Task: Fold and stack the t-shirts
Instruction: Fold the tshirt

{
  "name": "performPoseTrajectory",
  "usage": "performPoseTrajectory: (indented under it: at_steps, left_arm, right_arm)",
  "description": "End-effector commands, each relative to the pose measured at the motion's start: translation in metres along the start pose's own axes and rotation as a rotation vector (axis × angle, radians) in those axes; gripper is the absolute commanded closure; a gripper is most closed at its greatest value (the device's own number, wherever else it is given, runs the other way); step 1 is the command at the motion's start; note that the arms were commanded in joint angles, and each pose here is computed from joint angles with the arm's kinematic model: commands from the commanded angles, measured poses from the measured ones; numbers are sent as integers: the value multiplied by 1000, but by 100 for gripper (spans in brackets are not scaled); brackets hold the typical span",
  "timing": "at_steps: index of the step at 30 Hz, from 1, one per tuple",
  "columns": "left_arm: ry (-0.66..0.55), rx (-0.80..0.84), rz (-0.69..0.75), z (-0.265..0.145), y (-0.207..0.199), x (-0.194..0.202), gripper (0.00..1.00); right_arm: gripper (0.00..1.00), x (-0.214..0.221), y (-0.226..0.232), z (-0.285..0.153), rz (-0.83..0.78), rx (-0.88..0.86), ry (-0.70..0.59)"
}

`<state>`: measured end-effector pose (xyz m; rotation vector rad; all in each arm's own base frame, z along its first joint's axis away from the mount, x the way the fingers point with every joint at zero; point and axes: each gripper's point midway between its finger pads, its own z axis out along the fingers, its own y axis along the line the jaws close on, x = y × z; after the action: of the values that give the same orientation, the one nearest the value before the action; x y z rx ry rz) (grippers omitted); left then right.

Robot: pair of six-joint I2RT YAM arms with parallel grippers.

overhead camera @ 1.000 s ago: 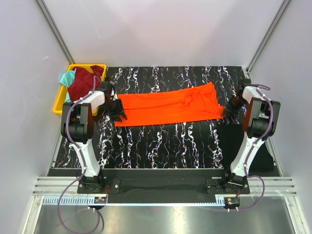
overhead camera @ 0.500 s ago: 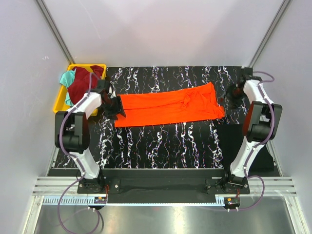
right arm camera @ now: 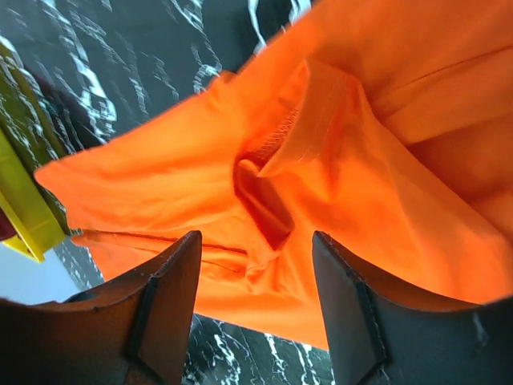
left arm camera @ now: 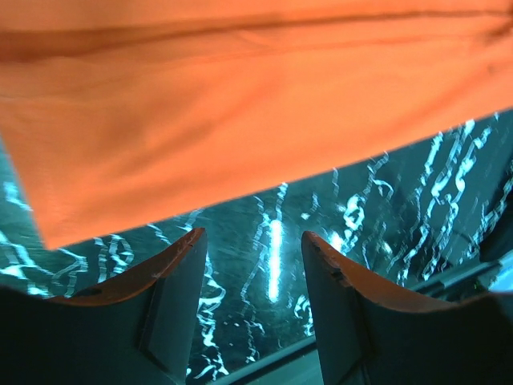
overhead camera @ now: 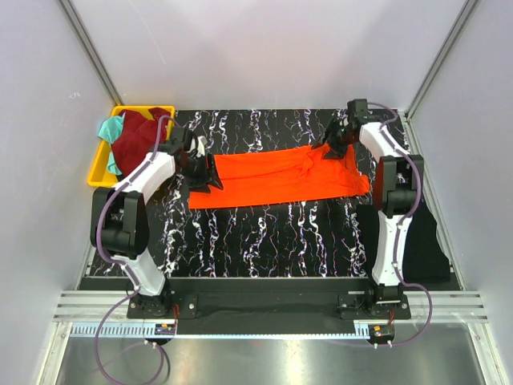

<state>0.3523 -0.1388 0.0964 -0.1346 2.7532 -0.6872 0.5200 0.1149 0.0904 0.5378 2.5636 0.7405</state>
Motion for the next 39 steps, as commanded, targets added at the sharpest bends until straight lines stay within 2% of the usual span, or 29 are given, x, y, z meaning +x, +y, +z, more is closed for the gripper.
performPoseTrajectory:
  at_steps: [1, 22, 30, 34, 36, 39]
  left_arm:
    - [-39, 71, 26, -17, -23, 3, 45]
    - [-49, 24, -17, -16, -9, 20, 45]
    - [-61, 35, 2, -20, -12, 16, 45]
    - [-51, 35, 0, -16, -9, 16, 44]
    - [-48, 37, -3, -15, -9, 15, 45]
    - [-60, 40, 10, -17, -11, 10, 44]
  right_arm:
    - [36, 4, 18, 7, 16, -93, 45]
    - [38, 49, 18, 32, 23, -97, 162]
    - [40, 51, 62, 42, 7, -146, 152]
    - [39, 52, 85, 63, 91, -223, 185]
    - [39, 38, 107, 62, 76, -300, 182]
    - [38, 19, 102, 47, 68, -289, 127]
